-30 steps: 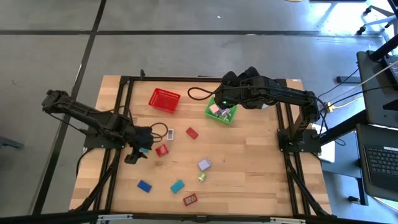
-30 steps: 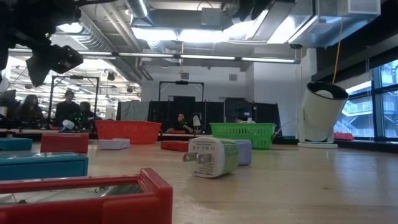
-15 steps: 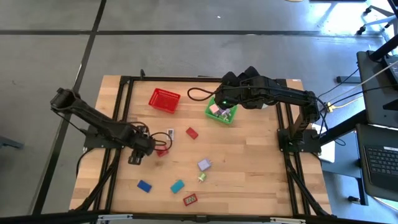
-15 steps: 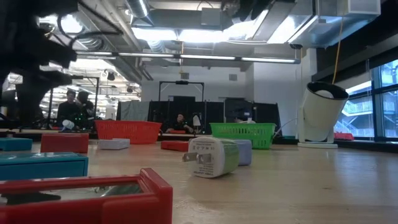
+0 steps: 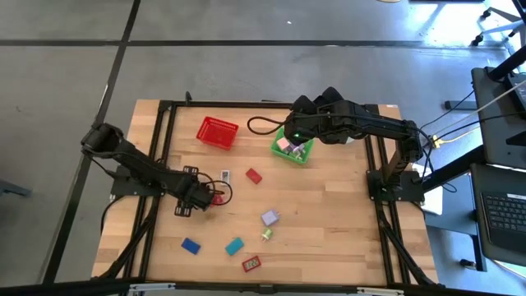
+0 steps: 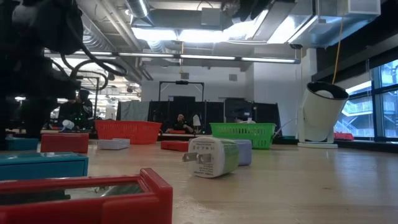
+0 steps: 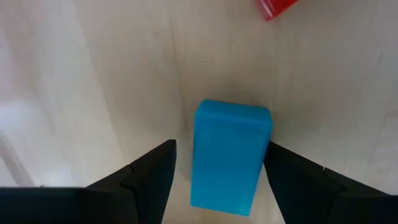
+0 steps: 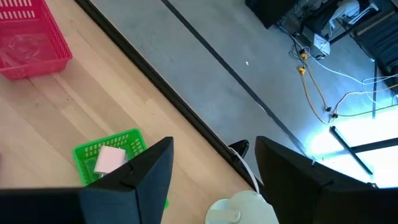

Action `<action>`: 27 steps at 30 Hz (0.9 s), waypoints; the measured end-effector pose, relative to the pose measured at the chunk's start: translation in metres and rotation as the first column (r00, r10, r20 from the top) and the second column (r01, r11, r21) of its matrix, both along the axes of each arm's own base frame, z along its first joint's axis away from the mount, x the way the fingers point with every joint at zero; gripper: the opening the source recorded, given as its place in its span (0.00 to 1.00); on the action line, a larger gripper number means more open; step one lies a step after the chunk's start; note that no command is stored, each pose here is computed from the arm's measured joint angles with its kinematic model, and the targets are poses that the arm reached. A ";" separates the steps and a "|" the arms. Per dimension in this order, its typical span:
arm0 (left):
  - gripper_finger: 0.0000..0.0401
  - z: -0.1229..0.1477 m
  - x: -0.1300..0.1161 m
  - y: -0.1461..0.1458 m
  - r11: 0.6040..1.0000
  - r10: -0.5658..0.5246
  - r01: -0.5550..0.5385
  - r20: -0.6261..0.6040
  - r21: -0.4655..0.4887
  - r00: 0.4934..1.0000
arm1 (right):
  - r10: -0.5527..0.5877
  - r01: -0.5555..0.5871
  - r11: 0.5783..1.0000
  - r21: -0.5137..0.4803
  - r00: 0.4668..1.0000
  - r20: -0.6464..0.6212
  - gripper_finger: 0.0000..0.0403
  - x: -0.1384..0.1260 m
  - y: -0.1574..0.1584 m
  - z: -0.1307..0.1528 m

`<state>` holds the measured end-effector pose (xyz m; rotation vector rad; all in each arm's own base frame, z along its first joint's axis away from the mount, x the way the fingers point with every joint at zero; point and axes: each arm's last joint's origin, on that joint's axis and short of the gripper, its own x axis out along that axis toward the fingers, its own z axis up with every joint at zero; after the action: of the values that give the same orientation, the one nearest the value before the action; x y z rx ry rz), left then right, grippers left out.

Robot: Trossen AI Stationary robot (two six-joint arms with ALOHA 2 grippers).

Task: Pick & Place Office items
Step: Put the top light blue digital clock into the red bin

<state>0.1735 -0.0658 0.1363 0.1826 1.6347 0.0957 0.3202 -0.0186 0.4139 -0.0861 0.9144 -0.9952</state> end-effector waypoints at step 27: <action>0.37 0.113 0.049 0.047 0.980 0.182 -0.190 0.606 -0.051 0.775 | 0.006 -0.006 1.000 -0.005 1.000 0.000 0.57 0.001 0.000 0.000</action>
<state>0.2226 -0.0190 0.2490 -0.0097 0.9948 0.2885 0.3208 -0.0186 0.4141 -0.0929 0.9118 -0.9923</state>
